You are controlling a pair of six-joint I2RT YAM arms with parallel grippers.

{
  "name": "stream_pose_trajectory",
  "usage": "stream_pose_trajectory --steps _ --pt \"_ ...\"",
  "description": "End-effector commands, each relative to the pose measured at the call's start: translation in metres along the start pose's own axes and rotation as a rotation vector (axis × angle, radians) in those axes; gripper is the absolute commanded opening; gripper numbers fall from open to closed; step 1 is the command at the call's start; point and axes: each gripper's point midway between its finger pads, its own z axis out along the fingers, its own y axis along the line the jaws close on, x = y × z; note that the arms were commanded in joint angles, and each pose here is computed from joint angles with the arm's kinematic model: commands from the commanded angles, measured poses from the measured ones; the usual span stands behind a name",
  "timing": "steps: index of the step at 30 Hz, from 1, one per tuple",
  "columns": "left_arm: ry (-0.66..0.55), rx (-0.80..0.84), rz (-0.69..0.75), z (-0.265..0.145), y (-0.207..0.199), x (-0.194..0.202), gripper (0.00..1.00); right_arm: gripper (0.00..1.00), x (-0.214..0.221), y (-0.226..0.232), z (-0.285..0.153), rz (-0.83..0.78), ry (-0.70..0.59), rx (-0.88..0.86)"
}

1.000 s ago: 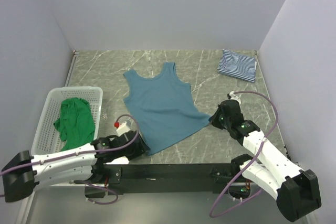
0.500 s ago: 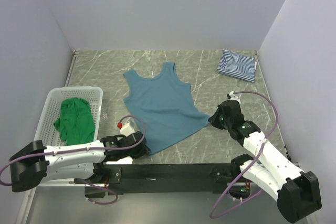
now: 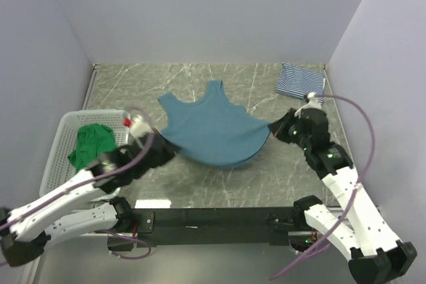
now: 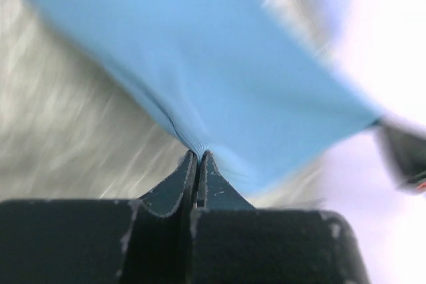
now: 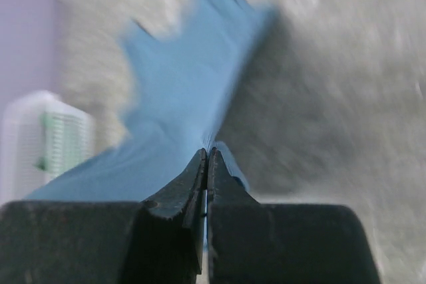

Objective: Fold and stack the tank tops

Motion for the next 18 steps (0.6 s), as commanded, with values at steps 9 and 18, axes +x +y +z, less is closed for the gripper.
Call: stream_pose_trajectory --steps 9,18 --pt "-0.442 0.13 0.098 -0.112 -0.099 -0.175 0.0 0.0 -0.145 0.123 -0.096 -0.082 -0.309 -0.296" --pt "-0.541 0.244 0.112 -0.151 -0.154 -0.214 0.0 0.0 -0.181 0.152 -0.136 -0.101 -0.39 -0.347"
